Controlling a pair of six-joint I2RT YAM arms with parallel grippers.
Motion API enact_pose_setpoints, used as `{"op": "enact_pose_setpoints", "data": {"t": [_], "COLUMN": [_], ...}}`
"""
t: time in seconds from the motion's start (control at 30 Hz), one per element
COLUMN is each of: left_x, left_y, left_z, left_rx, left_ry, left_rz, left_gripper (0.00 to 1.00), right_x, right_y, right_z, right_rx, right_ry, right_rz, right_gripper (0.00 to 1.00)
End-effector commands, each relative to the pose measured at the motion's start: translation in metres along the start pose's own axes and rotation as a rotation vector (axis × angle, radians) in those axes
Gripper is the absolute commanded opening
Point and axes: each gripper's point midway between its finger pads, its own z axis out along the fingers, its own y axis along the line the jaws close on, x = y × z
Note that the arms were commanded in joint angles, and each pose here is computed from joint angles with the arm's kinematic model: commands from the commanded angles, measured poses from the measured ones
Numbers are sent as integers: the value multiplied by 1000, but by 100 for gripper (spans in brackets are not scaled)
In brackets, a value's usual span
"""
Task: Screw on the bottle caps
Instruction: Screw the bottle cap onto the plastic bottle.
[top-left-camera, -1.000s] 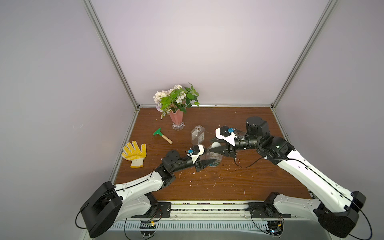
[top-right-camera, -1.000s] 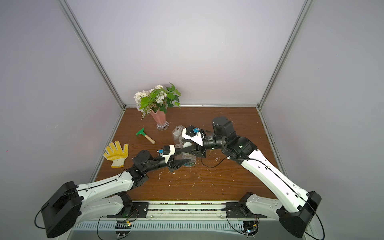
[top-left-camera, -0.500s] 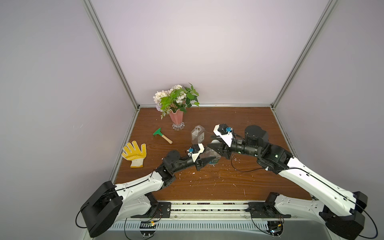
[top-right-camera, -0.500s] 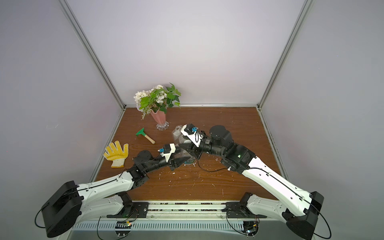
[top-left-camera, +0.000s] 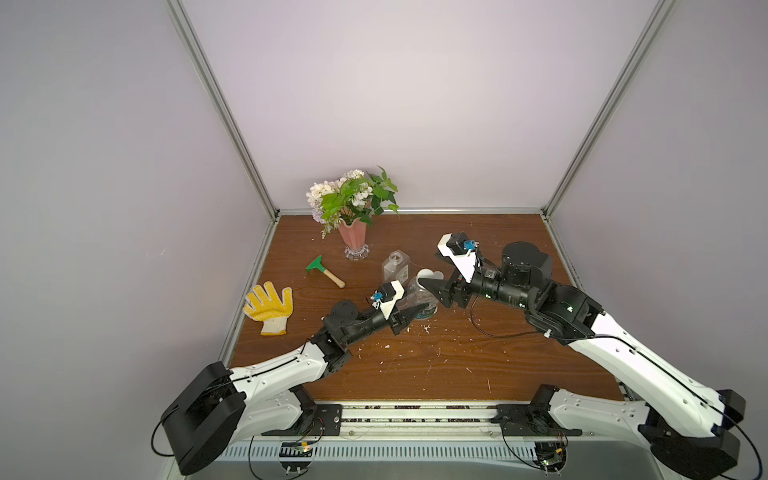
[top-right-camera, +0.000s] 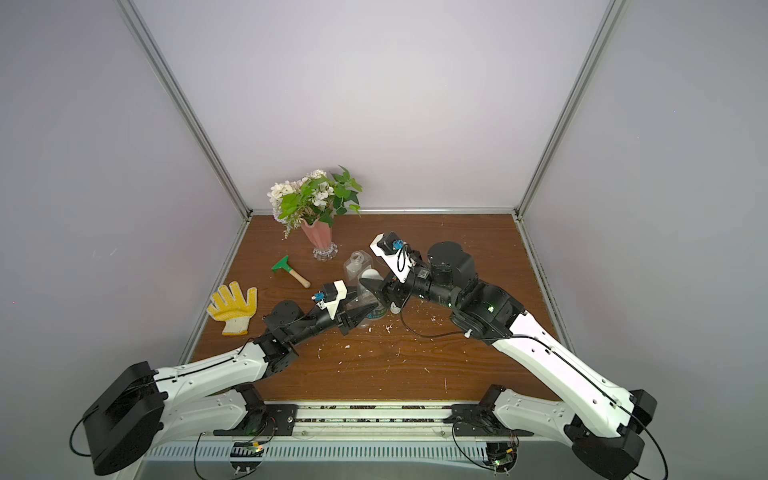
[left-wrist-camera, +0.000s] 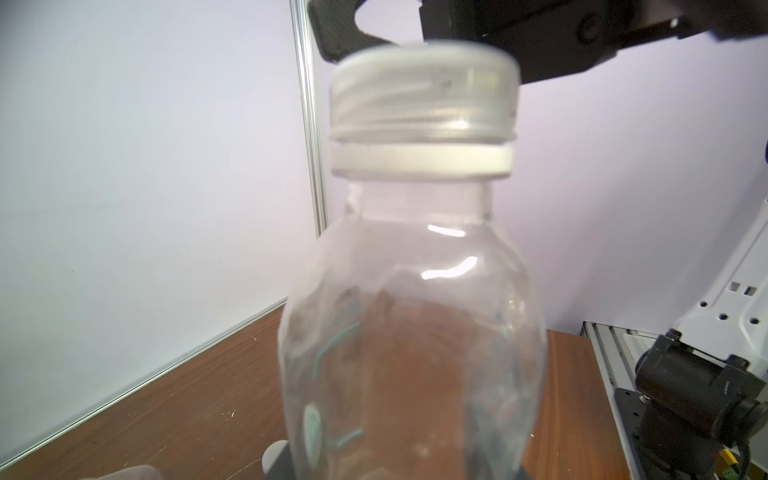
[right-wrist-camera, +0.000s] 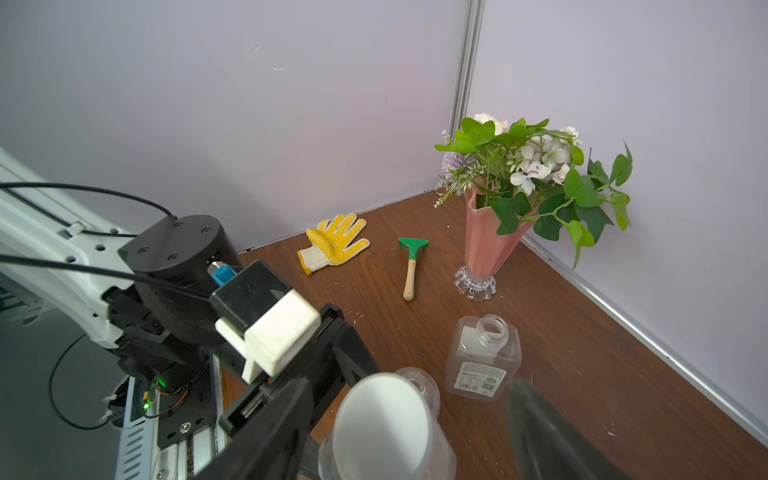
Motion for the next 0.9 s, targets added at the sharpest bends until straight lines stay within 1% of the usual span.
{"op": "enact_pose_setpoints", "data": {"t": [0.0, 0.1, 0.2, 0.4, 0.5, 0.7, 0.8, 0.87], "left_x": [-11, -11, -11, -12, -11, -12, -10, -8], "left_y": [4, 3, 4, 3, 3, 3, 3, 3], "left_z": [2, 2, 2, 2, 2, 1, 1, 1], "left_rx": [-12, -9, -11, -9, -8, -9, -9, -9], "left_ry": [-40, -40, -40, -42, -40, -42, -39, -34], "left_rz": [2, 2, 2, 3, 2, 4, 4, 2], "left_gripper": [42, 42, 42, 42, 42, 42, 43, 43], "right_x": [-9, 0, 9, 26, 31, 31, 27, 26], "right_y": [5, 5, 5, 4, 4, 5, 5, 4], "right_z": [-6, 2, 10, 18, 20, 20, 18, 17], "right_rx": [-26, -35, -41, -36, -36, -39, -39, -37], "right_ry": [-17, 16, 44, 72, 86, 84, 75, 75], "right_rz": [-23, -26, -24, -10, 4, 22, 31, 37], "right_gripper": [85, 86, 84, 77, 69, 48, 37, 28]}}
